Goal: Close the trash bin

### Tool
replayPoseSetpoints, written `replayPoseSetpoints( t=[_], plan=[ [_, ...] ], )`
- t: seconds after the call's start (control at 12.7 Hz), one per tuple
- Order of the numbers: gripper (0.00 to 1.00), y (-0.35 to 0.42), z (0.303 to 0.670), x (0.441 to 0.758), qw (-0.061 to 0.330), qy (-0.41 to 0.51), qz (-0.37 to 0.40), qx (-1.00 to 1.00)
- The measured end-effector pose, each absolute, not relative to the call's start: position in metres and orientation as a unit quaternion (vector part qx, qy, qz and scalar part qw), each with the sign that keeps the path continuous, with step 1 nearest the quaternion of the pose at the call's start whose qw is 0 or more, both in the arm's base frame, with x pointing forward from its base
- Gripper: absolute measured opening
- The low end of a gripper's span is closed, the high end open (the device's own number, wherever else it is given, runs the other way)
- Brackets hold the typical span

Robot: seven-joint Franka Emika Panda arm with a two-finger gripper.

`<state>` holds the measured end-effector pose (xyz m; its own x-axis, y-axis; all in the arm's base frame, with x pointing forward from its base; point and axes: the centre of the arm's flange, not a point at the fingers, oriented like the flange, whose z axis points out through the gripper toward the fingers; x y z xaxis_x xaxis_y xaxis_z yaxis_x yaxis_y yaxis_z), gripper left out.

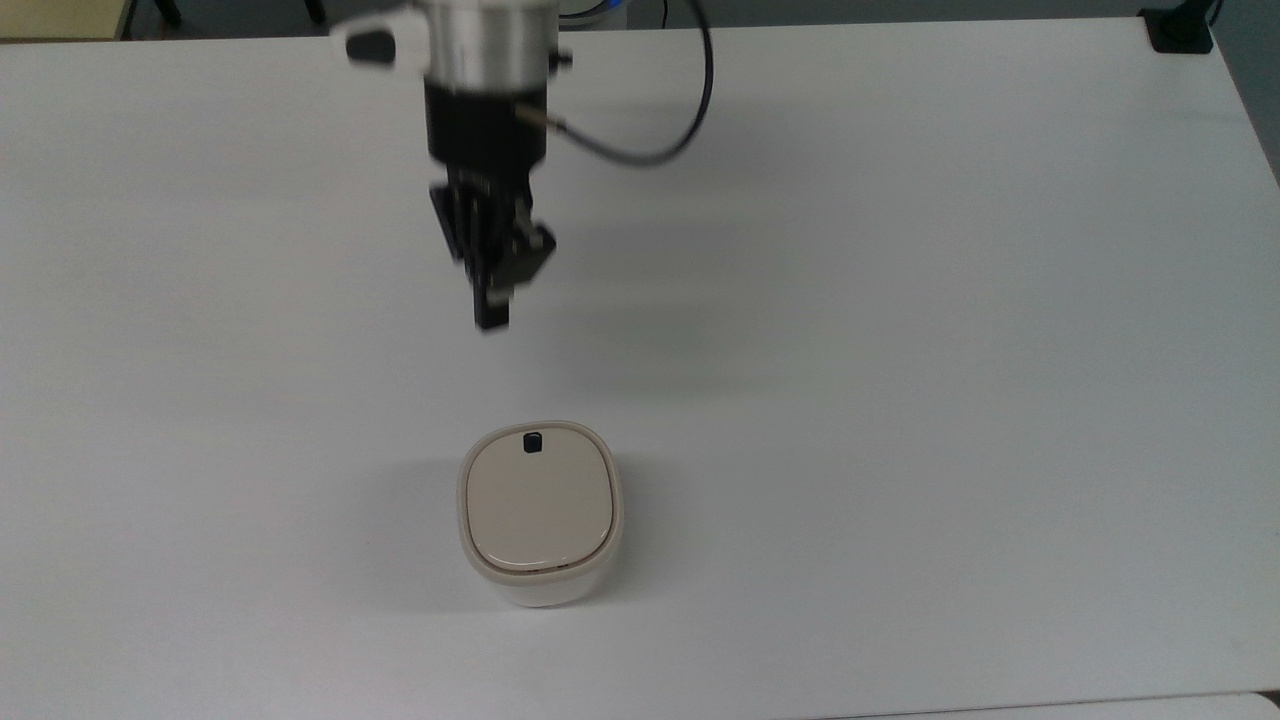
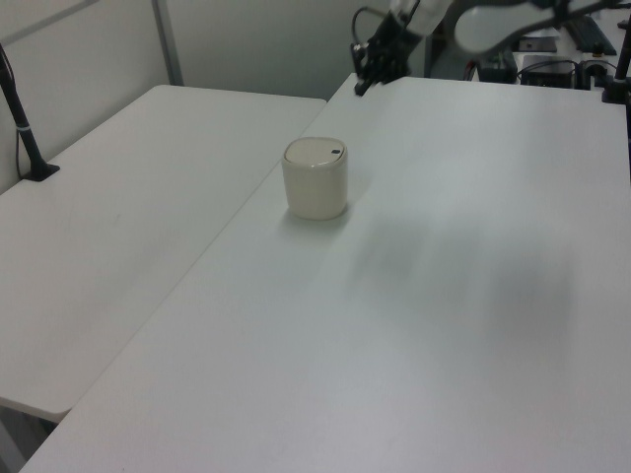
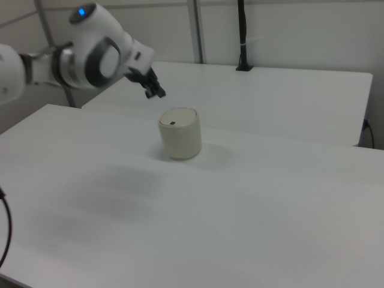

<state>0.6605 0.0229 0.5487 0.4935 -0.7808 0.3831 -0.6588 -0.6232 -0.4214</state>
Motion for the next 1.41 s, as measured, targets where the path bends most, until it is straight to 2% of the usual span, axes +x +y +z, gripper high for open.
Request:
replayPoseSetpoints(
  t=[0.08,0.24,0.47,0.71,1.02,1.41],
  plan=[
    [0.04,0.024,0.575,0.639,0.093,0.410,-0.251,-0.872],
    [0.12,0.022,0.609,0.606,0.088,0.398,-0.209,-0.889],
    [0.55,0.015,0.646,0.558,0.083,0.350,-0.143,-0.922],
    [1.00,0.018,0.659,0.519,0.061,0.324,-0.080,-0.941],
    [1.00,0.018,0.651,0.510,0.044,0.244,-0.052,-0.968],
    [1.00,-0.006,0.642,0.515,0.028,0.019,-0.052,-0.998]
  ],
)
